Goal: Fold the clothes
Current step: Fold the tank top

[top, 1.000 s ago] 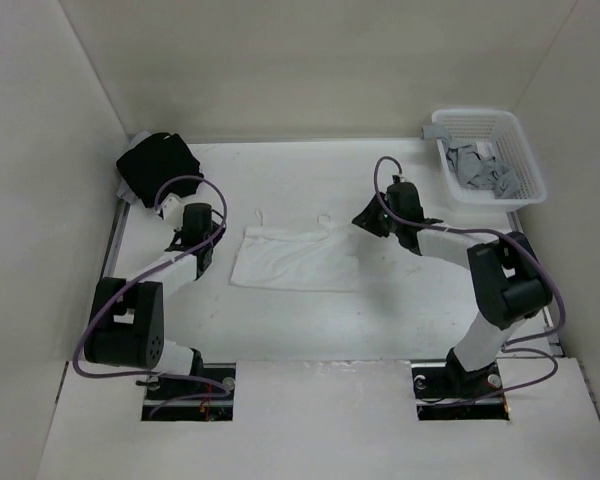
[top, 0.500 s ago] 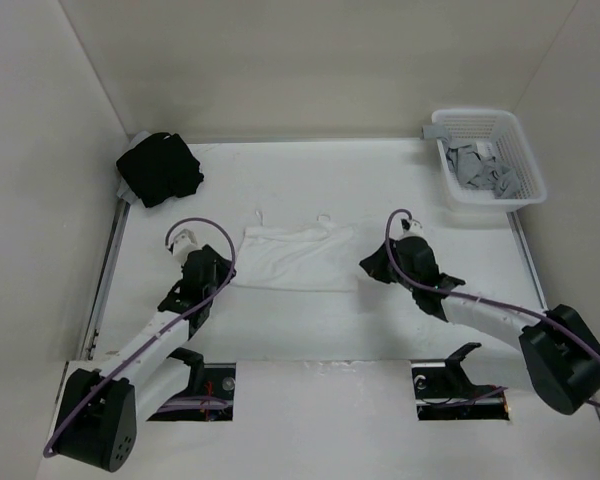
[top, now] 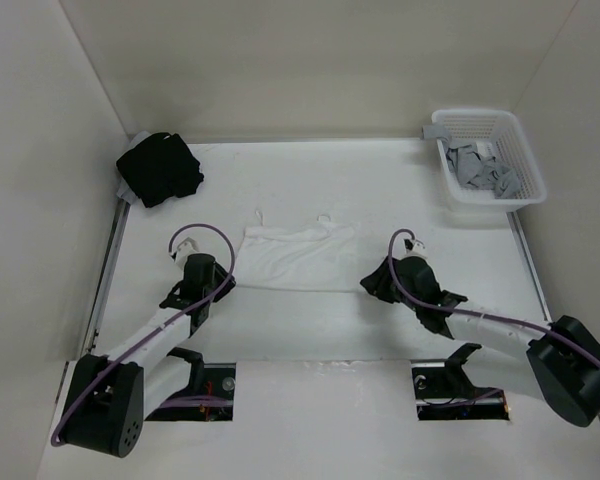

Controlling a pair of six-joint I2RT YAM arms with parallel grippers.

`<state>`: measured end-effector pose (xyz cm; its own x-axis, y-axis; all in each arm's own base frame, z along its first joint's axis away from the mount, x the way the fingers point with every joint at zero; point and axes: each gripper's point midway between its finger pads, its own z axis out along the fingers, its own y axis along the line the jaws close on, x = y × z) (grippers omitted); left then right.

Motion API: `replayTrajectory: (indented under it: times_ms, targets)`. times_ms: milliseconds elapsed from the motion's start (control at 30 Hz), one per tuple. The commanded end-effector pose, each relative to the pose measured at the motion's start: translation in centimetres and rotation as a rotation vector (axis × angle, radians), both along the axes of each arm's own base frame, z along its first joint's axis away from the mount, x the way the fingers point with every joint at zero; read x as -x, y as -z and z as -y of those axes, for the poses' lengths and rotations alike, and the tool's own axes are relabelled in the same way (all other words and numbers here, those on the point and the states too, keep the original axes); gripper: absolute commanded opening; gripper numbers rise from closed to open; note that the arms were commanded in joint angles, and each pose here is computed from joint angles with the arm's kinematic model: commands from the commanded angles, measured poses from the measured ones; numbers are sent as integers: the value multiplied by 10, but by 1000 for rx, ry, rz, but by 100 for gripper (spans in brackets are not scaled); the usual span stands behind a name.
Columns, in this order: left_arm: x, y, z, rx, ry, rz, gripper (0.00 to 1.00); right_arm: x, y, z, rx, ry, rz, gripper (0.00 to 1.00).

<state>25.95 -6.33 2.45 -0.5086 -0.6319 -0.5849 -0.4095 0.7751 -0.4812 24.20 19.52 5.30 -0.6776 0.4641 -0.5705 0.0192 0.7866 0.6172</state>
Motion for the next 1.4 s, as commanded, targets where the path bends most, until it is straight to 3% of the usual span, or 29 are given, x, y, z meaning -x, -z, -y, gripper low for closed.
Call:
replayTrajectory:
  times_ms: [0, 500, 767, 967, 1167, 1367]
  targets:
    - [-3, -1, -3, 19, -21, 19, 27, -6, 0, -3, -11, 23, 5, 37]
    - [-2, 3, 0, 43, -10, 8, 23, -7, 9, -24, -54, -13, -53, 40]
    - [-3, 3, 1, 47, -6, 11, 18, 1, -8, -16, -63, -15, -5, 53]
    - [-6, 0, 4, 60, 6, 27, 13, 4, 12, -21, -23, -48, -78, 42]
    - [-7, -2, 7, 75, 14, 35, 11, 3, 23, -32, -28, -76, -121, 38]
    - [-7, -4, 7, 75, 16, 44, 7, 1, 26, -31, -37, -55, -124, 15]
